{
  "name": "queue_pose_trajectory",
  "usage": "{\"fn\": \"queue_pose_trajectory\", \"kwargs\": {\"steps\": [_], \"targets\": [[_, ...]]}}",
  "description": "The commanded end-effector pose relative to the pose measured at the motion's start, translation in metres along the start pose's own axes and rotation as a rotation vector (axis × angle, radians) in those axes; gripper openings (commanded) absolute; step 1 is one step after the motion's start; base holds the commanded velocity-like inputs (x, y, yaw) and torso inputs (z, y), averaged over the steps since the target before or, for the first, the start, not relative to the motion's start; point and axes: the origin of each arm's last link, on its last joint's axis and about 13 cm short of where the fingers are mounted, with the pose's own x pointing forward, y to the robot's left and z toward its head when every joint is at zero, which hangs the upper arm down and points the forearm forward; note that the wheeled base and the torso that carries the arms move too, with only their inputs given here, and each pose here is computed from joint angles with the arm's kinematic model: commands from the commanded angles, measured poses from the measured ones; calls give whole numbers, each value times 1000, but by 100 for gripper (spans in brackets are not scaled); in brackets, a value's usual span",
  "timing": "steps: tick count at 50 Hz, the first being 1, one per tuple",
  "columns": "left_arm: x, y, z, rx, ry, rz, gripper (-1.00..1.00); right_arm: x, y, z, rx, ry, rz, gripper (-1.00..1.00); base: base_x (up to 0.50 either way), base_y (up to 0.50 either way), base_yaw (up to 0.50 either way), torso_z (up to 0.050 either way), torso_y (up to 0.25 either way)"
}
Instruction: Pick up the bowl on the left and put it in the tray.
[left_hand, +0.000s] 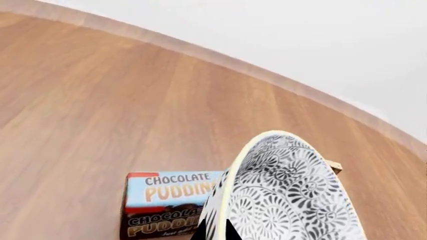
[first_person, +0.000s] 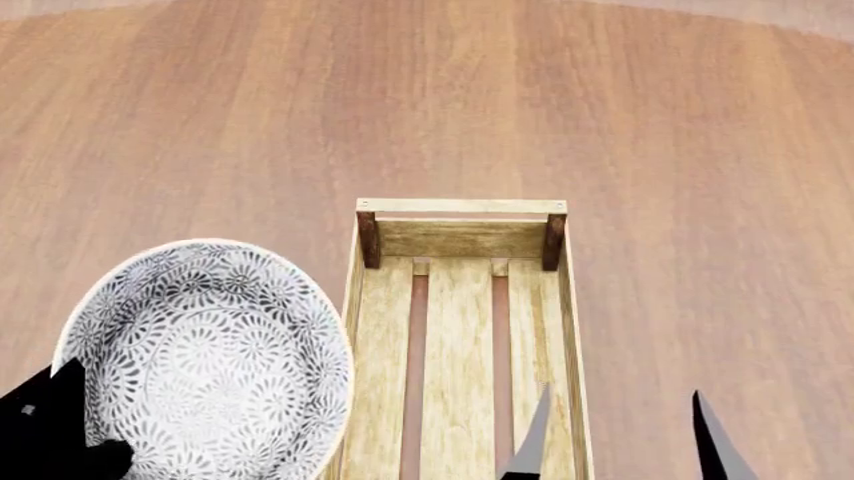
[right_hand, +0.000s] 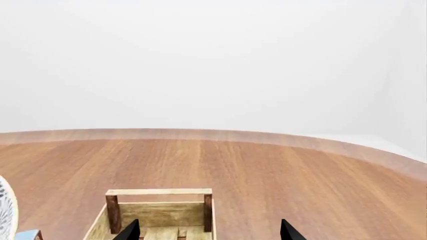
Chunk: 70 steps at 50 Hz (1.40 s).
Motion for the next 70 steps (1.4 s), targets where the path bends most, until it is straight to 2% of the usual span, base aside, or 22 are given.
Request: {"fn": "queue_pose_trajectory", "kwargs": {"steps": [1, 6, 10, 19, 45, 70], "targets": [[17, -14, 13, 3, 0, -77, -100, 2, -2, 0, 3, -16, -3, 100, 0, 0, 0, 0, 0], [26, -15, 6, 10, 9, -77, -100, 1, -3, 0, 4, -17, -5, 100, 0, 0, 0, 0, 0], [27, -23, 15, 11, 15, -82, -100, 1, -3, 0, 5, -18, -7, 100, 0, 0, 0, 0, 0], [34, -32, 15, 11, 31, -97, -100, 1, -4, -1, 3, -14, -7, 100, 0, 0, 0, 0, 0], [60, -43, -2, -23, 94, -117, -100, 2, -3, -2, 1, -12, -7, 100, 0, 0, 0, 0, 1], [76, -53, -28, -129, 188, -128, -100, 1, -3, -1, 4, -13, -8, 100, 0, 0, 0, 0, 0]]}}
